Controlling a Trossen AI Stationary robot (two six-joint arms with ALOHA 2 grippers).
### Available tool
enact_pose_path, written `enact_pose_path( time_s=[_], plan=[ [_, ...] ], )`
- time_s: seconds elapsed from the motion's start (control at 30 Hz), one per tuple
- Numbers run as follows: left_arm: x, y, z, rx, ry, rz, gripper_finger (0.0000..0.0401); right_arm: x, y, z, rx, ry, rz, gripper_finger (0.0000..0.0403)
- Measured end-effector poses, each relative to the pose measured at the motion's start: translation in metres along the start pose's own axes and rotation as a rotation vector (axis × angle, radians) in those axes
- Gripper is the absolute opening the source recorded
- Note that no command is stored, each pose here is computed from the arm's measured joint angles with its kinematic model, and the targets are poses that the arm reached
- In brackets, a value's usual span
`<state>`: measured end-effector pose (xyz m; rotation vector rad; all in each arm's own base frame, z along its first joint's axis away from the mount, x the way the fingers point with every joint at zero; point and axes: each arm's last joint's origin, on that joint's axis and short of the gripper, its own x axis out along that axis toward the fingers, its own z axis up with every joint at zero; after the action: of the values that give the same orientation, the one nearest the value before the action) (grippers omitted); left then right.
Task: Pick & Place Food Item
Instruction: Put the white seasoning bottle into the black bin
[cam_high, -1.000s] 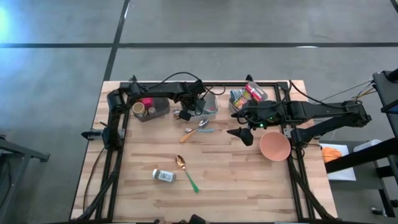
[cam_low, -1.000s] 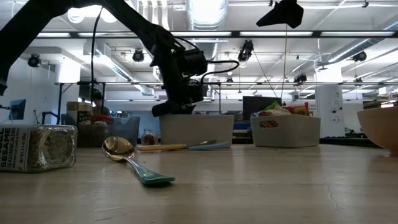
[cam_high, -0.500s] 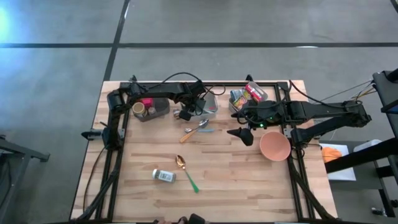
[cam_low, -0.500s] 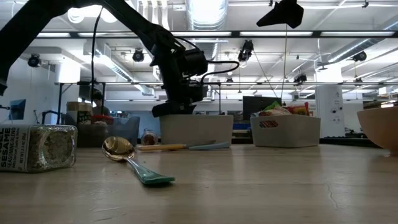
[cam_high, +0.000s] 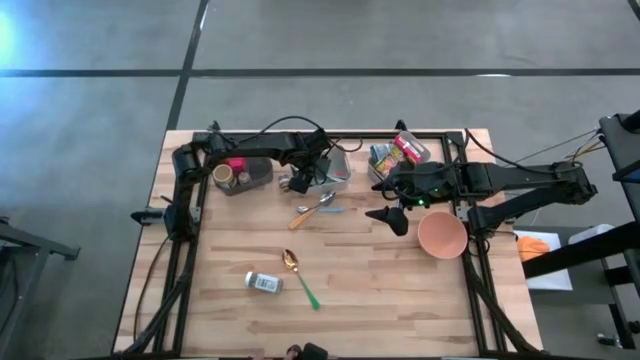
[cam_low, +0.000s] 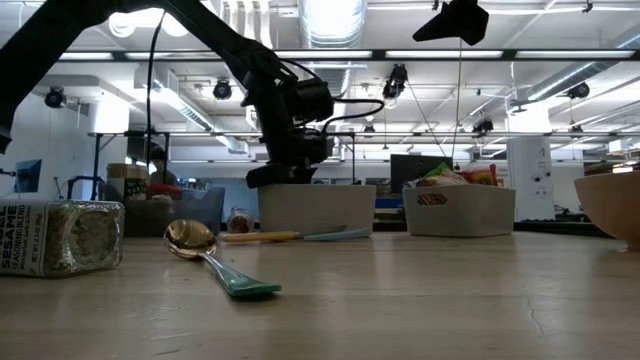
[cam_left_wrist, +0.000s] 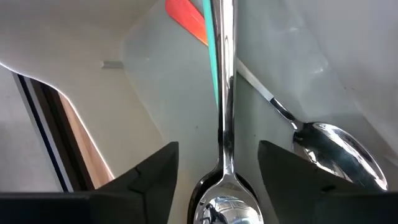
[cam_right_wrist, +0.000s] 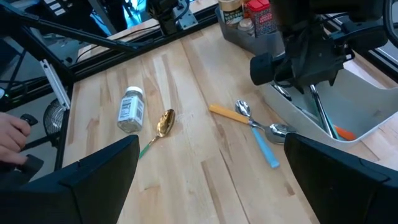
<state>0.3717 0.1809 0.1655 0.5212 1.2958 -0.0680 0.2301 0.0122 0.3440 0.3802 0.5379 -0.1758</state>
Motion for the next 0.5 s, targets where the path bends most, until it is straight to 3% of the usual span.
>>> enact_pose_path(
  time_s=[0.23, 0.5],
  plan=[
    [-0.011, 0.005, 0.004, -0.059, 0.018, 0.048, 0.0243, 0.000, 0.000, 0.000, 0.000, 0.000, 0.000, 0.0398],
    [-0.054, 0.017, 0.014, -0.217, -0.055, 0.101, 0.0244, 0.000, 0.000, 0.000, 0.000, 0.000, 0.000, 0.0398]
  ],
)
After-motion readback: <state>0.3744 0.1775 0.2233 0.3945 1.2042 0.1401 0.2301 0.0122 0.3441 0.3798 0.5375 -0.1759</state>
